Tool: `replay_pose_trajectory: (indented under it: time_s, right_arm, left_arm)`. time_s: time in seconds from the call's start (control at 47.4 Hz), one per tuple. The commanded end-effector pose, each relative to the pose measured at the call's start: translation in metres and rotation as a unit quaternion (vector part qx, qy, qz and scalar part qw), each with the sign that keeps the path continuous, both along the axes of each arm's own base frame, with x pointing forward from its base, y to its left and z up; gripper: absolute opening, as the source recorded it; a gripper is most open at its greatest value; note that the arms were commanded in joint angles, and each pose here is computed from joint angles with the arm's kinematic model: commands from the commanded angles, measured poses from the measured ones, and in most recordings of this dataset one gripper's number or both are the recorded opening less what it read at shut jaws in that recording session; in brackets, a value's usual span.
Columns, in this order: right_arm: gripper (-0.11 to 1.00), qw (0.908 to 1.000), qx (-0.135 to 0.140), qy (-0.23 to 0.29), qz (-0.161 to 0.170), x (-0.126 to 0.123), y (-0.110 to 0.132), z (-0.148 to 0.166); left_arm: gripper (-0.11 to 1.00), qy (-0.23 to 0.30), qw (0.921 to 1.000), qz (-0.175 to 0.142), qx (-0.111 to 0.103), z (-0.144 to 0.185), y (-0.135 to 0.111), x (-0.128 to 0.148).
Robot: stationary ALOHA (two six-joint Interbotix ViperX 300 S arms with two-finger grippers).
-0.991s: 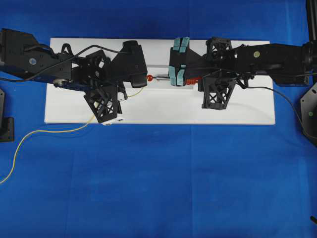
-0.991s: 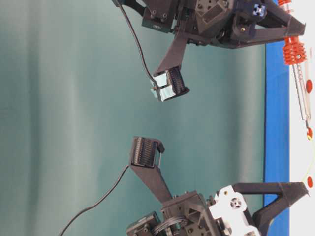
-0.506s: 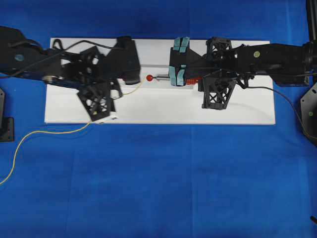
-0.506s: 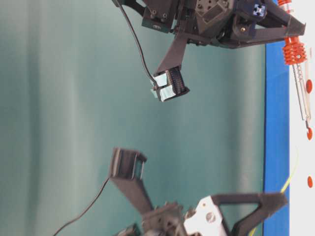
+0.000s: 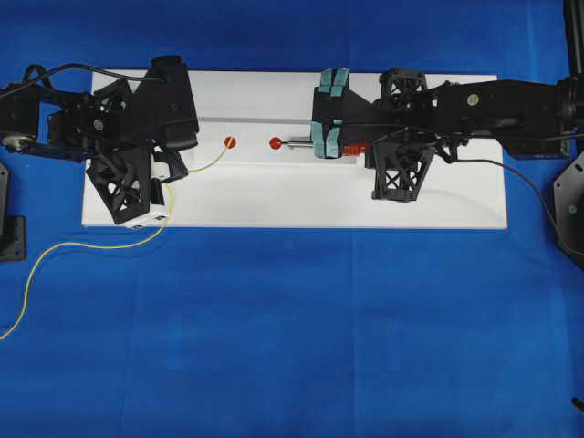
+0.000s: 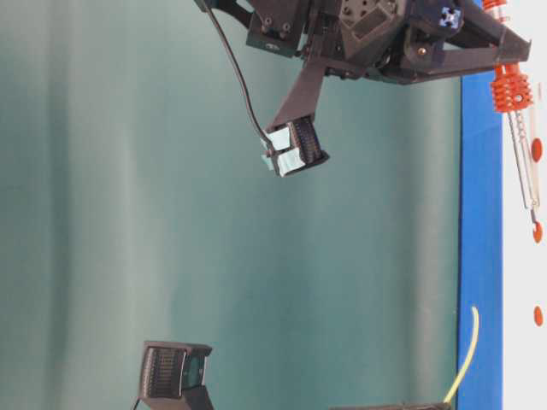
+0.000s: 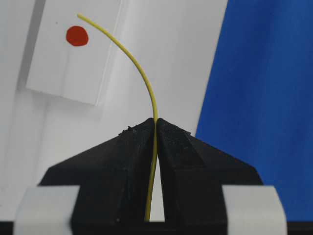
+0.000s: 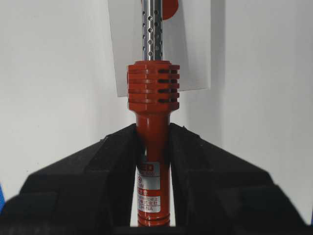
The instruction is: Touch the tip of the soldering iron to the tip of the solder at the mark.
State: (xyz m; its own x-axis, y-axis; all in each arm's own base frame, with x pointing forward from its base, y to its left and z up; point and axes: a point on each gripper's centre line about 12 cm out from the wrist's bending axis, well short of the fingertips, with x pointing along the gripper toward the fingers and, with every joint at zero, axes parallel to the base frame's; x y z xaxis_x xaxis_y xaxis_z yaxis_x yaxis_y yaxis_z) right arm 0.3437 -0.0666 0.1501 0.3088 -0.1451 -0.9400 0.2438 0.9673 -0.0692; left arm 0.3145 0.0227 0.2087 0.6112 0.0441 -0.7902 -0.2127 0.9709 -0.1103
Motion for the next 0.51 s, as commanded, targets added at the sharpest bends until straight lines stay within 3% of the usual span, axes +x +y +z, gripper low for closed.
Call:
replay_pose_trajectory:
  time_s: [0.0,0.211,0.485]
  right_arm:
    - [0.06,0.9998,-0.003,-0.018,0.000,0.006,0.000,0.011]
    - [0.06,0.9995,-0.006,-0.031,-0.003,-0.006,0.001,0.029]
    - [0.06,0.9992,-0.007,-0.039,-0.009,-0.046,0.007,0.044]
  left_arm:
    - [0.02,-0.017,0.9998,-0.004,0.003,0.010,-0.001,0.003]
    - [0.02,-0.018,0.9998,-0.004,0.004,0.010,-0.001,0.003]
    - [0.02,-0.023,0.9997,-0.004,0.004,0.010,-0.001,0.005]
